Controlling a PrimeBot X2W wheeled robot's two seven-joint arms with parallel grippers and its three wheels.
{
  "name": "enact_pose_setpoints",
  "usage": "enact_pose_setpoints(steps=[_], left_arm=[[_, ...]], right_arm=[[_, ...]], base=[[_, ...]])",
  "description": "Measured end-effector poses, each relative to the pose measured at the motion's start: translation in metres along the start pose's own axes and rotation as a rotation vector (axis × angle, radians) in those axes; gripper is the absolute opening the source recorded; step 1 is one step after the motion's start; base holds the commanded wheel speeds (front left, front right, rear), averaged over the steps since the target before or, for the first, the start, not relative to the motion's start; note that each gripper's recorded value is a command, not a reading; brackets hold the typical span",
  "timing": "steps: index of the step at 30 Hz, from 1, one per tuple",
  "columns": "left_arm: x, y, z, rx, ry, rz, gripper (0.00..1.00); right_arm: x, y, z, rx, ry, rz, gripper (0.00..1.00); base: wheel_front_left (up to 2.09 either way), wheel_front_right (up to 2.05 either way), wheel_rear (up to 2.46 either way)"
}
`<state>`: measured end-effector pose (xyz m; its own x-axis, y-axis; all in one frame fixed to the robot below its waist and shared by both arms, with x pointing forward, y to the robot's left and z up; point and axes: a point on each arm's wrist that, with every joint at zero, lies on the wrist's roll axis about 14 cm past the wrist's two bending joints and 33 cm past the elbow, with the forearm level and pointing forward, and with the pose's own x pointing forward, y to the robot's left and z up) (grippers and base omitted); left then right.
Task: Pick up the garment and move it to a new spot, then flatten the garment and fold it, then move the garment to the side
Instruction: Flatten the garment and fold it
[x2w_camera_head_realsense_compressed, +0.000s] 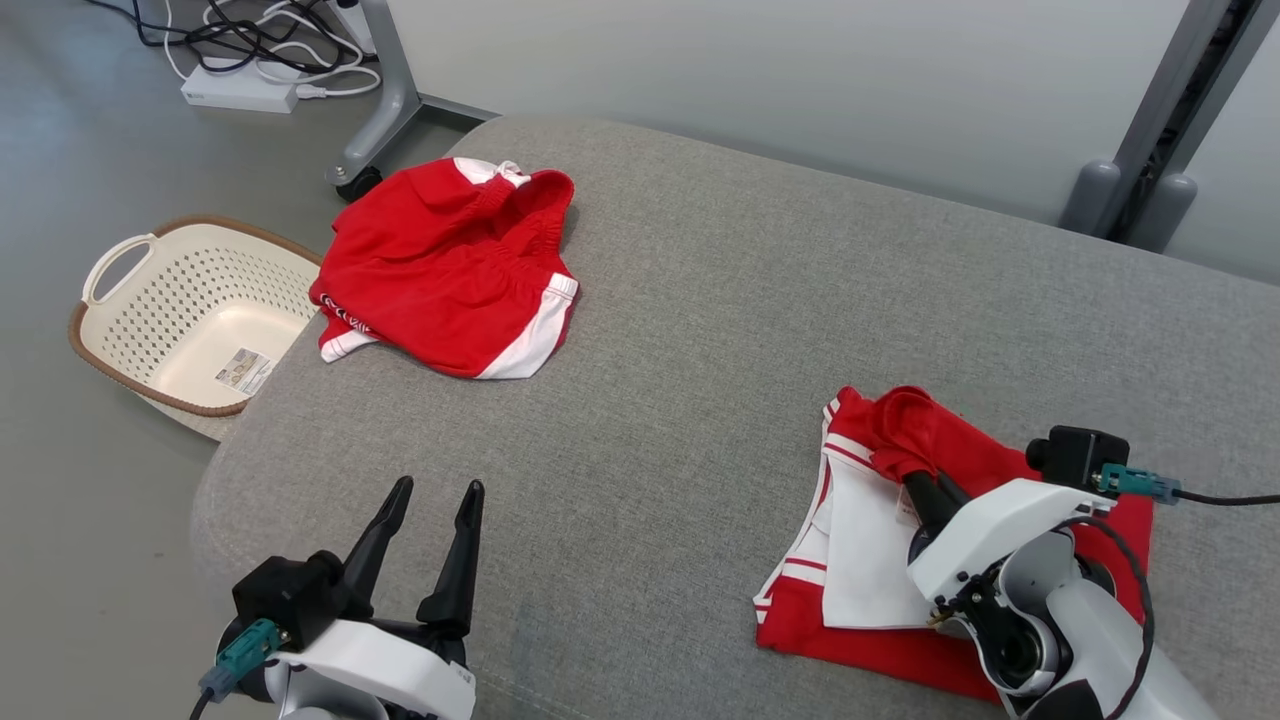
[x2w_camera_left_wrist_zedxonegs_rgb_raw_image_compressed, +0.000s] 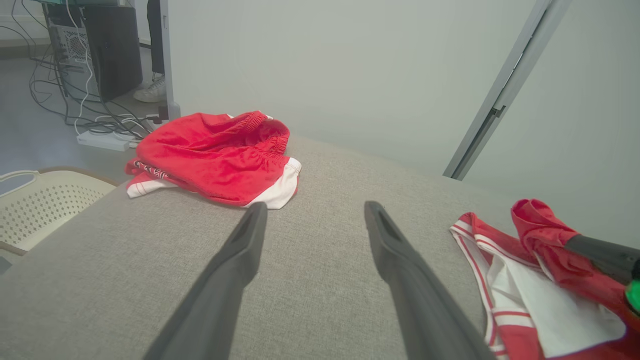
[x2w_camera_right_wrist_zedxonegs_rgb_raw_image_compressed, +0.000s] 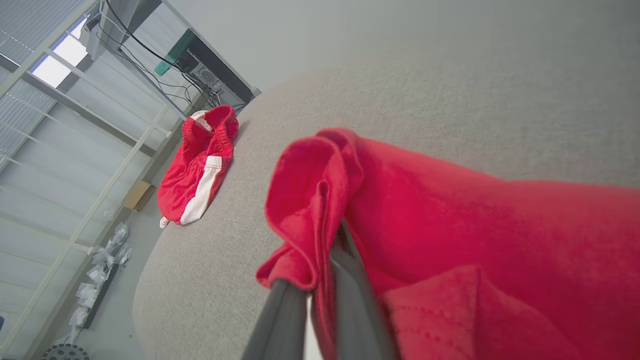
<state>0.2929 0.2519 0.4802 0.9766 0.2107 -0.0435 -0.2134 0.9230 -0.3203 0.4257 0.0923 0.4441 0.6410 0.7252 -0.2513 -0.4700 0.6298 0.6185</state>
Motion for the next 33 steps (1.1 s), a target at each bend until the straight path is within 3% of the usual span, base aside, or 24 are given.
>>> enact_pose_setpoints(steps=[1, 2, 3, 4, 5, 11, 17, 25, 33], left_arm=[[0.000, 0.001, 0.000, 0.002, 0.002, 0.003, 1.00], [0.000, 0.002, -0.001, 0.004, 0.004, 0.007, 1.00], [0.000, 0.003, -0.002, 0.004, 0.006, 0.010, 1.00], [0.000, 0.003, -0.002, 0.004, 0.008, 0.009, 1.00], [0.000, 0.003, -0.003, 0.005, 0.010, 0.009, 1.00], [0.004, -0.001, -0.007, 0.007, 0.022, -0.008, 1.00], [0.011, -0.013, -0.009, 0.005, 0.027, -0.051, 1.00], [0.023, -0.040, -0.013, 0.001, 0.038, -0.136, 1.00], [0.026, -0.054, -0.016, -0.001, 0.048, -0.180, 1.00]], right_arm=[[0.001, 0.000, -0.003, 0.006, 0.008, 0.000, 0.00], [0.002, 0.001, -0.005, 0.006, 0.015, 0.000, 0.20], [0.002, 0.001, -0.007, 0.008, 0.021, 0.002, 0.41], [0.003, 0.003, -0.009, 0.010, 0.025, 0.006, 0.79], [0.004, 0.005, -0.009, 0.012, 0.025, 0.011, 1.00], [0.001, 0.019, -0.006, 0.028, 0.007, 0.053, 1.00], [-0.014, 0.019, 0.024, 0.037, -0.085, 0.074, 1.00], [-0.070, -0.026, 0.078, -0.045, -0.258, -0.014, 1.00], [-0.105, -0.062, 0.077, -0.071, -0.281, -0.131, 1.00]], base=[[0.00, 0.00, 0.00], [0.00, 0.00, 0.00], [0.00, 0.00, 0.00], [0.00, 0.00, 0.00], [0.00, 0.00, 0.00], [0.00, 0.00, 0.00], [0.00, 0.00, 0.00], [0.00, 0.00, 0.00], [0.00, 0.00, 0.00]])
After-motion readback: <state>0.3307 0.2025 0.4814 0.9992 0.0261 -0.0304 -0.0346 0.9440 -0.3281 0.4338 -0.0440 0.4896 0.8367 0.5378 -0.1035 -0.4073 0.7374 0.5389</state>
